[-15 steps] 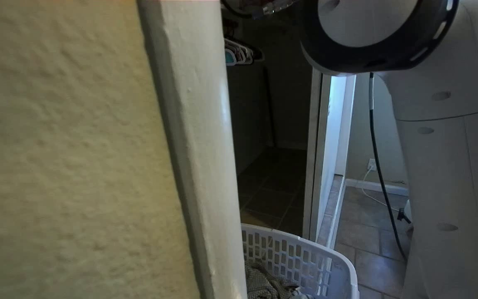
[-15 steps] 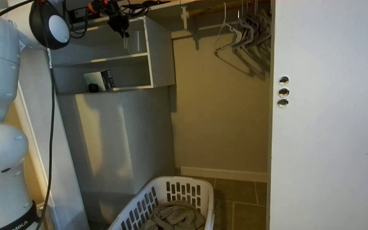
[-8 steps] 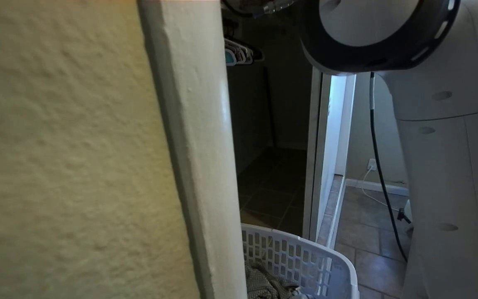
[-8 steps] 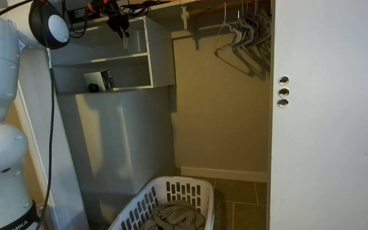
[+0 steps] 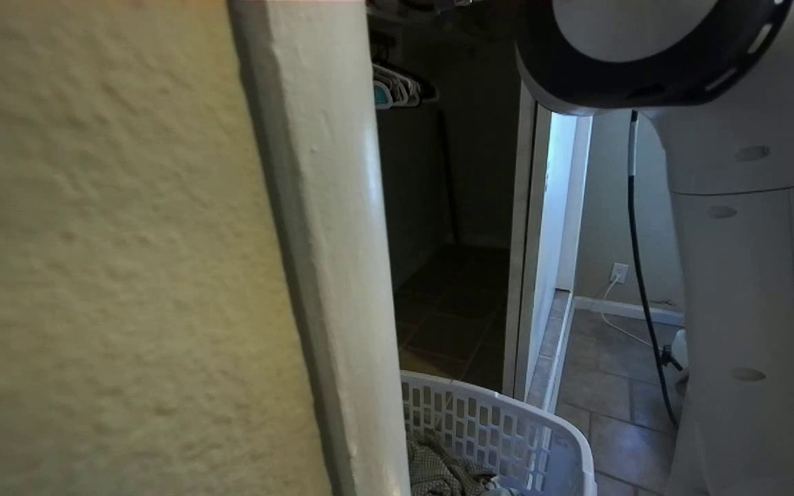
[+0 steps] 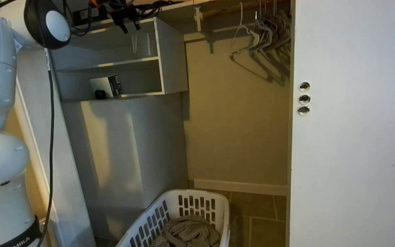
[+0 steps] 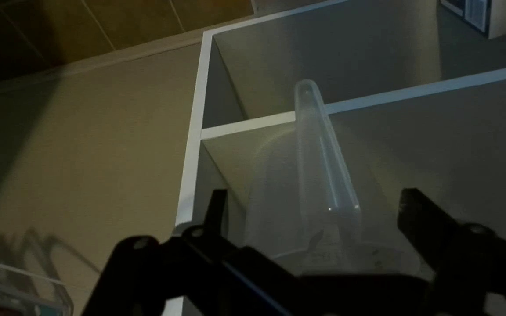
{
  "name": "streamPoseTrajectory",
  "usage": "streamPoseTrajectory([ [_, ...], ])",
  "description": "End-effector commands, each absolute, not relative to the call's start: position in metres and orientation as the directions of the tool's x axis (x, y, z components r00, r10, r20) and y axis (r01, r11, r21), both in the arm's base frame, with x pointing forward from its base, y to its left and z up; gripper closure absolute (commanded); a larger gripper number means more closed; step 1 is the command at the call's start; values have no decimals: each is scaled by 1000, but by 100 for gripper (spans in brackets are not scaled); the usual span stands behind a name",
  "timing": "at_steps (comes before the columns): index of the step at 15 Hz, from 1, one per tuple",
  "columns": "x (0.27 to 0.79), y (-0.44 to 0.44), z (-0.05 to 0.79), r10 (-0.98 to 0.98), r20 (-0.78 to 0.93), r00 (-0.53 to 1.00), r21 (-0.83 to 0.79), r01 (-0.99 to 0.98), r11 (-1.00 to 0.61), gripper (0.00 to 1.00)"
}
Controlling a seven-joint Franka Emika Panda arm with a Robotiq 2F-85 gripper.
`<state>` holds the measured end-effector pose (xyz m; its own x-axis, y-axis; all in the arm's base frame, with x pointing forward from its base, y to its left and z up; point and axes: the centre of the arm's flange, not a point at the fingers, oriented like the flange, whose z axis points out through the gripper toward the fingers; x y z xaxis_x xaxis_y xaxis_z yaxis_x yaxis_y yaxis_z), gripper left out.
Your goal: Move the clear jar from the bottom shelf onto the top shelf
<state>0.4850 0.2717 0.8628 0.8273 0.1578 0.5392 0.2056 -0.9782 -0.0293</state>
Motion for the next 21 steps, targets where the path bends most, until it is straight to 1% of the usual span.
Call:
streamPoseTrajectory([
  [1, 456, 253, 852, 153, 588, 795, -47, 222, -974, 0],
  [8, 416, 237, 856, 148, 668, 729, -62, 253, -965, 0],
  [11, 401, 227, 851, 145, 678, 721, -85, 272, -958, 0],
  [12, 399, 223, 849, 104, 660, 744, -114, 236, -965, 0],
  [16, 388, 206, 833, 111, 630, 768, -109, 229, -967, 0],
  [21, 372, 188, 811, 208, 629, 749, -24, 286, -958, 0],
])
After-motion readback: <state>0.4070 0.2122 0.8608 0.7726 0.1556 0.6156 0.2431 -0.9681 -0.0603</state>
